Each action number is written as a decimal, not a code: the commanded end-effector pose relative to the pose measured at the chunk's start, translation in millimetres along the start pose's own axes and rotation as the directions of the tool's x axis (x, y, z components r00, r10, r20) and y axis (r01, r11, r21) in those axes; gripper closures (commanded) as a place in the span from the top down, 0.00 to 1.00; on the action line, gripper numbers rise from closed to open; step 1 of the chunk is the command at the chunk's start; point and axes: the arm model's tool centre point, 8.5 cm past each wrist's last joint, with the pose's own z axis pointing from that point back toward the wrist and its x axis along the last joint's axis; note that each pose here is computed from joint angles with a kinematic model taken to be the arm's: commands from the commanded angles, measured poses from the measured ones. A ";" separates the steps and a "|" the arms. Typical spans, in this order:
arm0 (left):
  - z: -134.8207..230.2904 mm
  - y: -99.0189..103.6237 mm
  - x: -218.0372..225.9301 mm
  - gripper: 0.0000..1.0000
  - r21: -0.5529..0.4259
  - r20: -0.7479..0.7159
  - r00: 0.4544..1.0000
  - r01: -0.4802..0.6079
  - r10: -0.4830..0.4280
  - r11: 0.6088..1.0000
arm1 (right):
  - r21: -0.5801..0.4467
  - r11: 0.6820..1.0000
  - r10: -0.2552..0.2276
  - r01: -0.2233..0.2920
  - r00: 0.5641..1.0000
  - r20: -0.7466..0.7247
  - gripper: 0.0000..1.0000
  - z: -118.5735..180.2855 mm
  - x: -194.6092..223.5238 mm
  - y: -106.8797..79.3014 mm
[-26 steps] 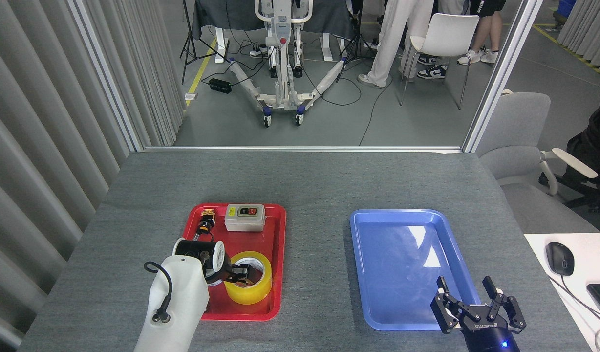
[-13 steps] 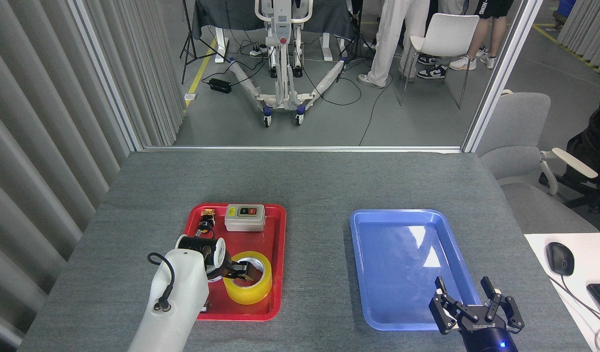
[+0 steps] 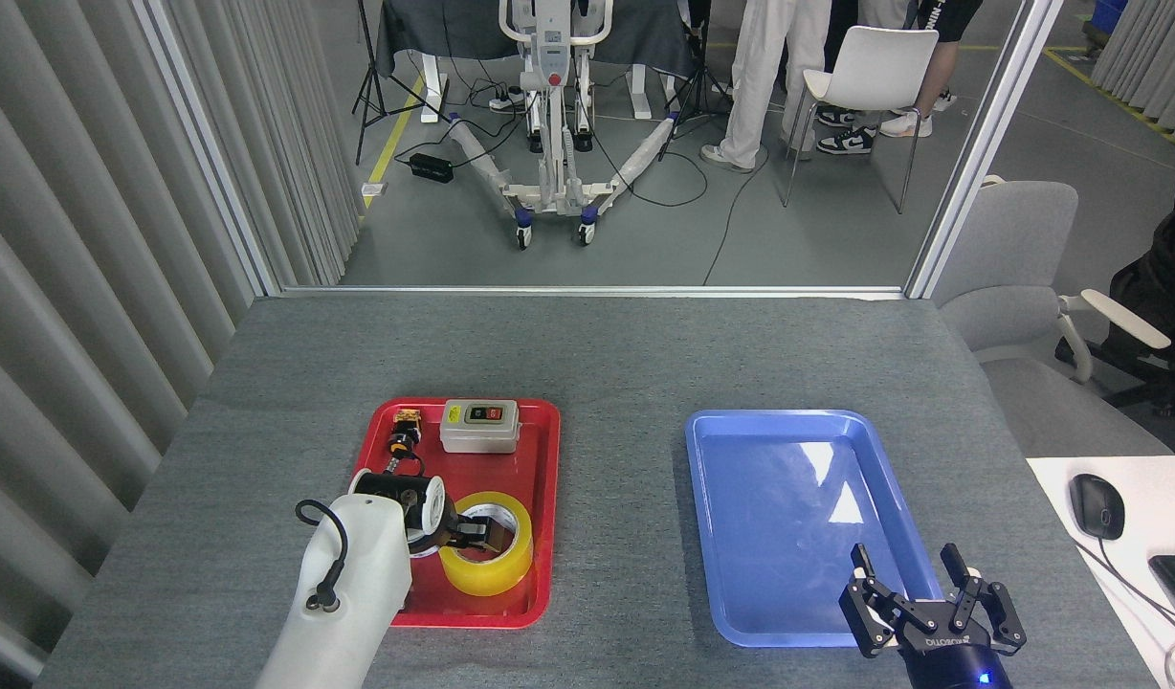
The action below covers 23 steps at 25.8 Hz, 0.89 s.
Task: Place and move tape with both arms
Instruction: 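Close the left gripper on the yellow tape roll's rim, then lift the tape with the left gripper and set it between the trays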
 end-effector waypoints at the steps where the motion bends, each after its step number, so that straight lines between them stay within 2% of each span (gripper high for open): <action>1: -2.0 -1.1 1.6 1.00 0.005 -0.001 1.000 0.008 -0.008 1.000 | 0.002 1.000 0.000 0.000 1.000 0.000 1.00 0.8 0.0 0.8; 5: -3.3 -0.8 1.2 0.96 0.013 -0.003 1.000 0.010 -0.010 1.000 | 0.003 1.000 0.000 0.000 1.000 0.001 1.00 1.3 0.1 1.3; 11: -3.8 -1.6 1.5 0.69 0.011 0.001 1.000 0.010 -0.010 1.000 | 0.003 1.000 0.000 0.000 1.000 0.001 1.00 1.3 0.1 1.3; 12: -3.3 -0.8 1.8 0.59 0.012 0.004 1.000 0.012 -0.012 1.000 | 0.004 1.000 -0.001 0.001 1.000 -0.001 1.00 1.4 -0.6 1.7; 13: -3.3 -0.9 1.4 0.54 0.012 0.006 1.000 0.016 -0.016 1.000 | 0.004 1.000 -0.001 0.001 1.000 -0.001 1.00 1.4 -0.6 1.7; 15: -3.8 -1.6 1.6 0.49 0.011 0.008 1.000 0.019 -0.019 1.000 | 0.004 1.000 -0.001 0.001 1.000 -0.001 1.00 1.4 -0.6 1.7; 20: -3.8 -1.6 3.1 0.28 0.011 0.014 0.999 0.029 -0.029 1.000 | 0.004 1.000 -0.001 0.001 1.000 0.001 1.00 1.4 -0.4 1.7; 23: -2.9 -0.5 3.8 0.21 0.014 0.022 0.999 0.041 -0.041 0.999 | 0.004 1.000 -0.001 0.001 1.000 0.001 1.00 1.4 -0.4 1.7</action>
